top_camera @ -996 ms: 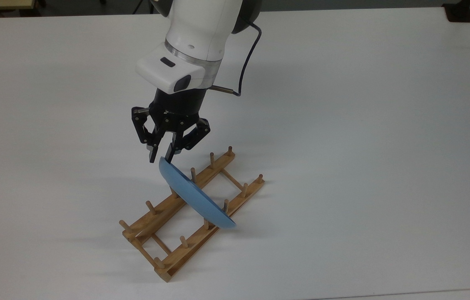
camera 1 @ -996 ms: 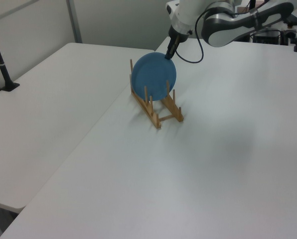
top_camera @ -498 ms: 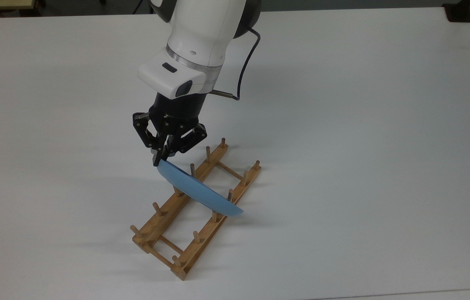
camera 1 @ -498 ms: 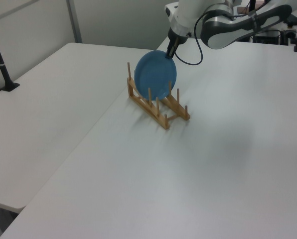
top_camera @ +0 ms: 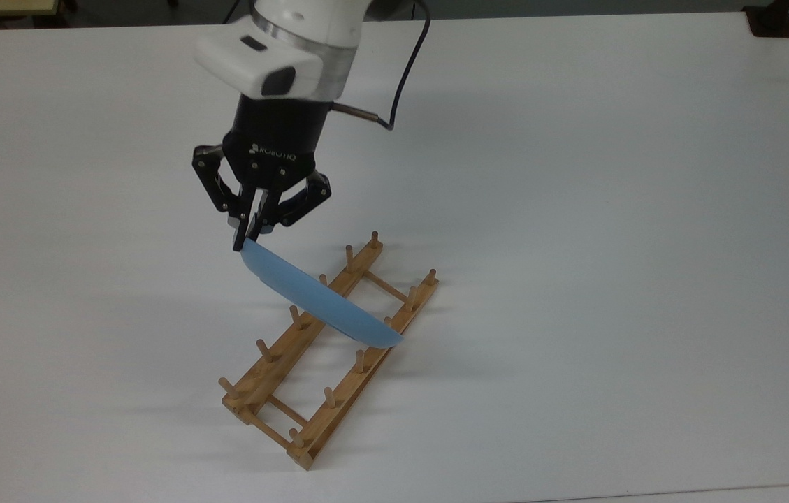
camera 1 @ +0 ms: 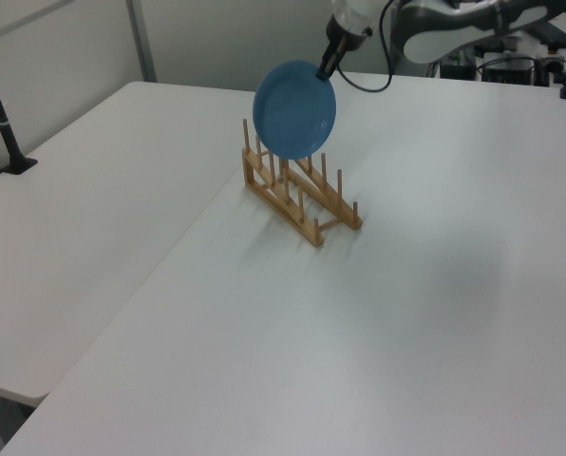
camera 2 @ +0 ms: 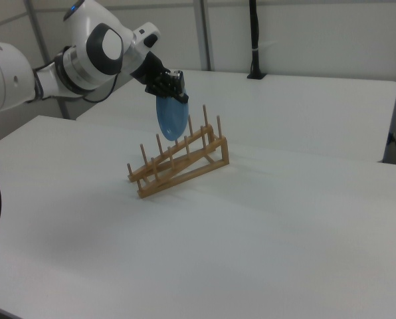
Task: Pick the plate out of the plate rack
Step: 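Lift the gripped plate up and out of the rack slots, then carry the blue plate away from the rack, holding it by the rim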
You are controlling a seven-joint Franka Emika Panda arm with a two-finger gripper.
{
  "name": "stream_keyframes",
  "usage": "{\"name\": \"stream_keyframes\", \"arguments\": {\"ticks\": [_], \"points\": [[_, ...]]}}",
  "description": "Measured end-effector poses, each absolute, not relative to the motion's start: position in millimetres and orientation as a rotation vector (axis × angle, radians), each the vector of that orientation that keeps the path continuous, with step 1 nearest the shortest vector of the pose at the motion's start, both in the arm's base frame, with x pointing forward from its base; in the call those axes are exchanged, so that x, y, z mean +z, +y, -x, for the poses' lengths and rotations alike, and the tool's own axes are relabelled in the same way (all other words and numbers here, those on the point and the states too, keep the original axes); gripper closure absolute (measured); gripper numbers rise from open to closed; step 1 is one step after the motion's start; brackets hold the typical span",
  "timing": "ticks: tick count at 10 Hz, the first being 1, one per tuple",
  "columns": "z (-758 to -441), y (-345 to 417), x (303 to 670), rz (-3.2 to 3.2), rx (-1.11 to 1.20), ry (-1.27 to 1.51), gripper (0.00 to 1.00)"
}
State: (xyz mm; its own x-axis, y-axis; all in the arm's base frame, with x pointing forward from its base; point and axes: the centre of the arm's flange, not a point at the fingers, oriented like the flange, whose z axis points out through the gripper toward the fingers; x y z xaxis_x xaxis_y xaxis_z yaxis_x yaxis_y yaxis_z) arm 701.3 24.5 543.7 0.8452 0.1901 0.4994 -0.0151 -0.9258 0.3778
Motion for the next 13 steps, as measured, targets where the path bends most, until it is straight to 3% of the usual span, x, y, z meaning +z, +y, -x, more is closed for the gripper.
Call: {"name": "stream_keyframes", "arguments": {"ticks": [3, 5, 9, 13], "points": [[-689, 24, 548, -2.917, 0.679, -0.101, 0.94], [-671, 32, 536, -3.052, 0.406, -0.056, 0.94], [-628, 50, 462, -3.018, -0.270, 0.762, 0.94], [-604, 54, 336, -2.868, -0.704, 1.235, 0.94]]}}
